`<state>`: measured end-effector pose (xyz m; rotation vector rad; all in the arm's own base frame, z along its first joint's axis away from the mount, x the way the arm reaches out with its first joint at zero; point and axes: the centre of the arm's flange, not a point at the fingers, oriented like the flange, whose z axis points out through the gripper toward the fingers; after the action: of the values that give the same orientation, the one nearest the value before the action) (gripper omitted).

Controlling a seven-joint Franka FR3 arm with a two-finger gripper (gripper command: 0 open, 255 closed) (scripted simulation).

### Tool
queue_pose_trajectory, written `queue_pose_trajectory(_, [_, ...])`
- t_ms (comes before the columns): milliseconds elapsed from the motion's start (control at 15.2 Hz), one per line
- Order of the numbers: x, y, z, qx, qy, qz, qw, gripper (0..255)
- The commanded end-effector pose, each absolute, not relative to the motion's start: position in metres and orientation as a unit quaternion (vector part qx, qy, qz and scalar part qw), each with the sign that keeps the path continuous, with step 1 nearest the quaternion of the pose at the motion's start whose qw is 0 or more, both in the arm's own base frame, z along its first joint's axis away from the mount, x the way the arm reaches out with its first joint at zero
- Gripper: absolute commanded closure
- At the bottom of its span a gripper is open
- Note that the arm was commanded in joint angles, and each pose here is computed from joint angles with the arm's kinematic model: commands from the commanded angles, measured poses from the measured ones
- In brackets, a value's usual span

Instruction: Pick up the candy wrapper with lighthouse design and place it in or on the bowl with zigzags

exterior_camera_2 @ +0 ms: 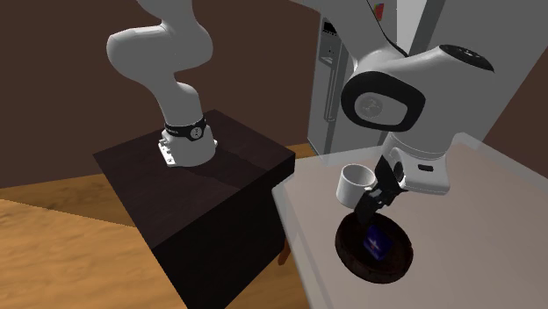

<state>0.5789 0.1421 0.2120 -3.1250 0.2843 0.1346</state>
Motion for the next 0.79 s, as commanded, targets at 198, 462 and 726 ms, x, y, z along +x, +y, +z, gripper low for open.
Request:
queue_pose_trajectory(198, [0.583, 0.142, 0.262, -0.995, 0.091, 0.043, 0.0, 0])
queue_pose_trajectory(462, [0.583, 0.142, 0.262, -0.995, 0.091, 0.043, 0.0, 0])
queue_pose_trajectory(726, [0.583, 0.142, 0.262, -0.995, 0.091, 0.043, 0.0, 0])
